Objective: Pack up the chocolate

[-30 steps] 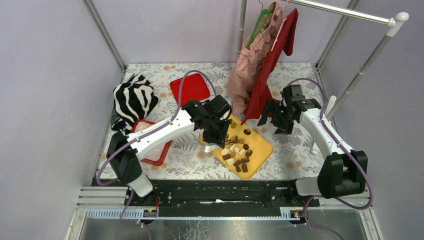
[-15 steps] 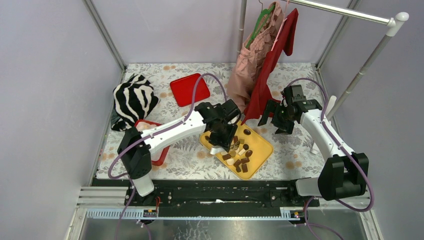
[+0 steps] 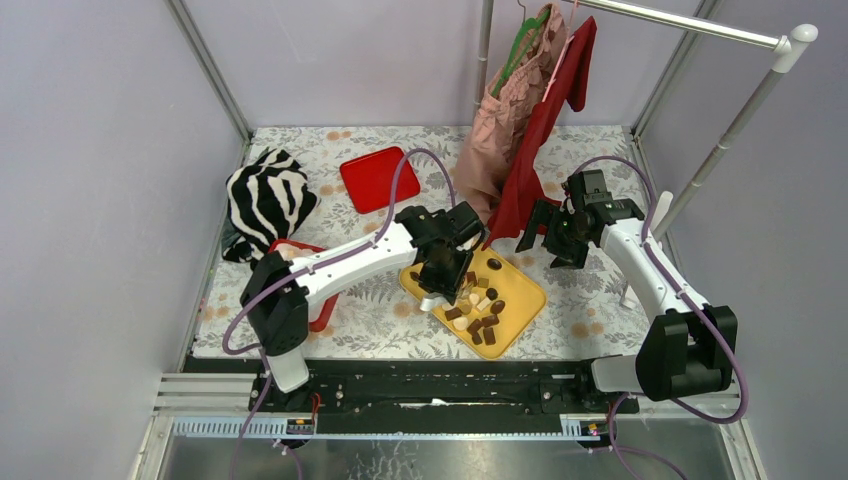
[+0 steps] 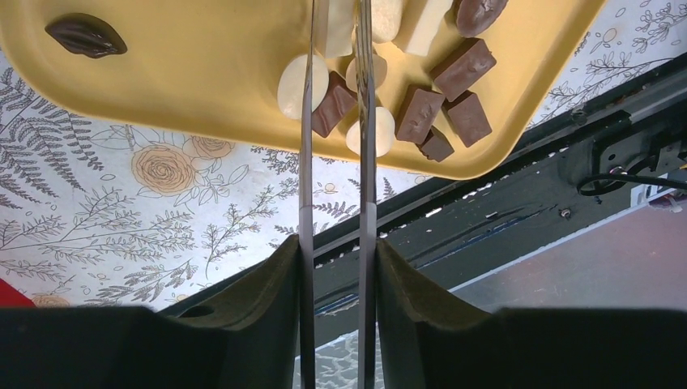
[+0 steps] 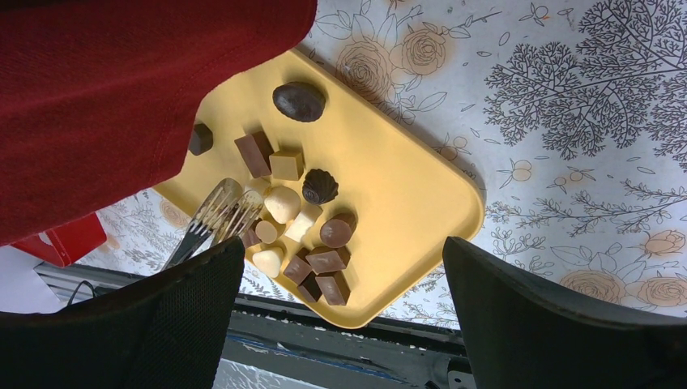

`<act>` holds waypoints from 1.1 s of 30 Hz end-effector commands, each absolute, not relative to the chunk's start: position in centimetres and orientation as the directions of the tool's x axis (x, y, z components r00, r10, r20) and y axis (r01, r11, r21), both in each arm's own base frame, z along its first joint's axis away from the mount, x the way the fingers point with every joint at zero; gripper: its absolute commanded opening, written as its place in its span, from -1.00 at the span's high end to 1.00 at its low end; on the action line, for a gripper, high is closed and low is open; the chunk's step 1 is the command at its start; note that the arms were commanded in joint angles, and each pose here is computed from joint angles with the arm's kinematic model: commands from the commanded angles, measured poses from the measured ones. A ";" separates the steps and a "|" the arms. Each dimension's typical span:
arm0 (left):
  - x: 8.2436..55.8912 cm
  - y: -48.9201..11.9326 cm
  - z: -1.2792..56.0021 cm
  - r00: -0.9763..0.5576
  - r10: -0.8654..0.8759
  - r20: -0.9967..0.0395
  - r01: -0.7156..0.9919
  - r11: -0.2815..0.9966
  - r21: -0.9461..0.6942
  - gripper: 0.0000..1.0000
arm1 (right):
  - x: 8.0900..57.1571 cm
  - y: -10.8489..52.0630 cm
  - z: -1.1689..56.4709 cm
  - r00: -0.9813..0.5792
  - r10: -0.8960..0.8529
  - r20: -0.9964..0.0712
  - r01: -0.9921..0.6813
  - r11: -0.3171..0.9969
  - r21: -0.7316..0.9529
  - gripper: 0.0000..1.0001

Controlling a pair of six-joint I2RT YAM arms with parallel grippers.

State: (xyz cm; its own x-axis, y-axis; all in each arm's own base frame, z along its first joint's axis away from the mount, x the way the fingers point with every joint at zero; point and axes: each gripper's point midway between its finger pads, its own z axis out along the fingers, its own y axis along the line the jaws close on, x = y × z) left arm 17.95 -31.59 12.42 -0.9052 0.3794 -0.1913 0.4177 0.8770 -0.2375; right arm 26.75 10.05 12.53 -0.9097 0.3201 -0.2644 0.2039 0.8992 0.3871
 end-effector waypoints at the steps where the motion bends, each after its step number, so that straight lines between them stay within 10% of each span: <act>1: 17.9 -31.5 12.2 -0.893 0.409 -0.191 0.444 0.869 -0.219 0.18 | 26.8 9.8 12.7 -0.907 0.317 -0.276 0.201 0.903 0.379 -1.00; 14: 17.8 -31.2 11.4 -0.891 0.424 -0.164 0.451 0.870 -0.197 0.17 | 27.0 9.9 12.5 -0.909 0.317 -0.269 0.200 0.901 0.384 -1.00; 23: 18.5 -31.1 12.1 -0.888 0.418 -0.191 0.449 0.877 -0.172 1.00 | 27.2 9.9 12.5 -0.909 0.317 -0.270 0.201 0.902 0.381 -1.00; 33: 20.1 -28.2 16.5 -0.922 0.271 -0.277 0.328 0.927 -0.182 1.00 | 27.3 9.9 12.2 -0.913 0.314 -0.262 0.202 0.903 0.379 -1.00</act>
State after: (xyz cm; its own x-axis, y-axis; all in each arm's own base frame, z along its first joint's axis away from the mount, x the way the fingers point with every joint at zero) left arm 19.14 -30.20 12.84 -0.9056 0.3719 -0.2040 0.4060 0.8991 -0.1633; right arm 26.73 10.05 11.97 -0.9151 0.3193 -0.2462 0.2118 0.9002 0.3804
